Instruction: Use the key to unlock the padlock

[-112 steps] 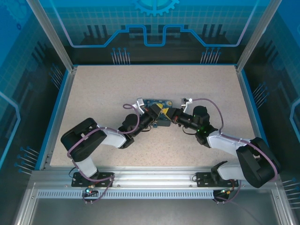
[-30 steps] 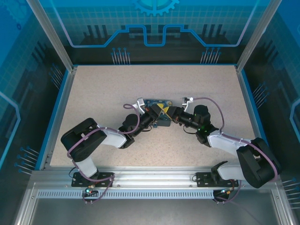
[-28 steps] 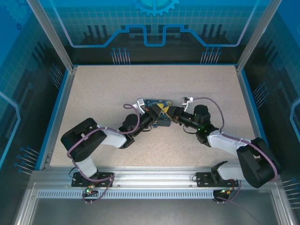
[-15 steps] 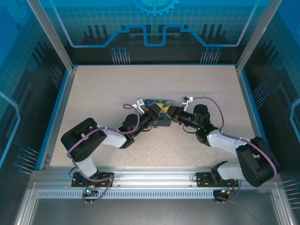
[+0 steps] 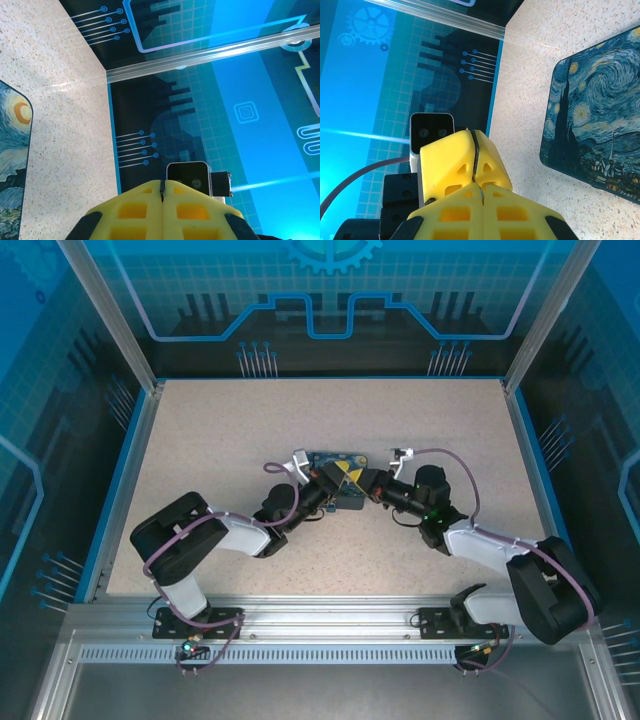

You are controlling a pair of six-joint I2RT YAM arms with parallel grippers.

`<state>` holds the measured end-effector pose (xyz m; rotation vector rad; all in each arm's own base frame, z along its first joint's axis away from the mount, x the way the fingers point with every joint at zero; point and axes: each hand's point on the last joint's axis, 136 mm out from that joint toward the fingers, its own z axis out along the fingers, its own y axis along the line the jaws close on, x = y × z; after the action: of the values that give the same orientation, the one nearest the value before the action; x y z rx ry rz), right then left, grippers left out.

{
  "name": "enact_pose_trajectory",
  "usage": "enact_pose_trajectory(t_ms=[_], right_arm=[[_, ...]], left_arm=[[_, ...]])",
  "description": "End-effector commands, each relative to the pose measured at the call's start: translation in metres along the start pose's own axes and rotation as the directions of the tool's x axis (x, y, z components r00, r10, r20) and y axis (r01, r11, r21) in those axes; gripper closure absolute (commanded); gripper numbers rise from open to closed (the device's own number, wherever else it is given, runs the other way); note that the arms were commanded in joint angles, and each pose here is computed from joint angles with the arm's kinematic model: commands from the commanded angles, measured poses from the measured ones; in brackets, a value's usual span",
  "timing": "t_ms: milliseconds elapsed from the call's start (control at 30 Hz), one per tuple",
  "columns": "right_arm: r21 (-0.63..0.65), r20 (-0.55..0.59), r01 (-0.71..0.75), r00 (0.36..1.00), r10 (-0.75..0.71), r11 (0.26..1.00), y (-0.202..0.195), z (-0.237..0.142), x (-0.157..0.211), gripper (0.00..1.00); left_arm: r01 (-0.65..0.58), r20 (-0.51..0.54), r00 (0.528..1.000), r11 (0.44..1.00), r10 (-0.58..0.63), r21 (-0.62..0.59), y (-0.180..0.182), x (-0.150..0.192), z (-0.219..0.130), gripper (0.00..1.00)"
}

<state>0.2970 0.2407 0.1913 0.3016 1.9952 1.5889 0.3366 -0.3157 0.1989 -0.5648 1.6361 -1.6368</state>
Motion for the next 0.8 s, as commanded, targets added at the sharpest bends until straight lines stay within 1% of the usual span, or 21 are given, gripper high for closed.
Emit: enact_pose_trajectory(t_ms=[0,33,133,200,267,400,500,567,633,700,767], right_arm=[[0.004,-0.022,0.025,0.999,-0.024,1.0,-0.002,-0.006,0.008,1.0],[0.008,-0.018,0.021,1.0,-0.021,1.0,-0.003,-0.008,0.008,1.0],[0.018,-0.004,0.014,1.0,-0.014,1.0,-0.005,-0.011,0.004,1.0],[0.026,-0.002,0.011,1.0,-0.011,1.0,-0.007,-0.013,0.004,1.0],[0.03,-0.001,0.011,1.0,-0.011,0.999,-0.007,-0.015,0.003,1.0],[0.04,0.004,0.005,1.0,-0.005,0.999,-0.011,-0.018,0.002,1.0],[0.047,0.007,-0.001,1.0,0.0,0.999,-0.014,-0.021,-0.001,1.0],[0.057,0.012,-0.007,1.0,0.006,0.998,-0.017,-0.021,-0.004,1.0],[0.061,0.013,-0.006,1.0,0.006,0.998,-0.017,-0.02,-0.009,1.0],[0.072,0.007,-0.011,1.0,0.011,0.997,-0.018,-0.018,-0.012,1.0],[0.081,0.001,-0.007,1.0,0.007,0.997,-0.017,-0.013,-0.016,1.0]], left_arm=[[-0.011,0.008,1.0,0.998,0.011,0.06,-0.019,-0.002,0.006,1.0],[-0.013,0.008,1.0,0.998,0.012,0.061,-0.02,-0.001,0.006,1.0],[-0.022,0.02,1.0,0.998,0.021,0.06,-0.02,-0.005,0.002,0.82],[-0.034,0.032,0.999,0.998,0.032,0.055,-0.022,-0.011,-0.002,0.66],[-0.048,0.041,0.998,0.998,0.046,0.037,-0.021,-0.019,-0.01,0.55],[-0.081,0.013,0.997,0.996,0.081,-0.038,-0.012,-0.028,-0.03,0.43],[-0.155,-0.067,0.987,0.978,0.147,-0.14,-0.001,-0.024,-0.045,0.37],[-0.249,-0.147,0.964,0.945,0.22,-0.215,0.004,-0.016,-0.055,0.34],[-0.381,-0.24,0.917,0.88,0.32,-0.282,0.01,-0.01,-0.068,0.28],[-0.486,-0.317,0.863,0.816,0.393,-0.313,0.016,-0.005,-0.081,0.24],[-0.55,-0.378,0.821,0.768,0.427,-0.327,0.025,-0.001,-0.092,0.2]])
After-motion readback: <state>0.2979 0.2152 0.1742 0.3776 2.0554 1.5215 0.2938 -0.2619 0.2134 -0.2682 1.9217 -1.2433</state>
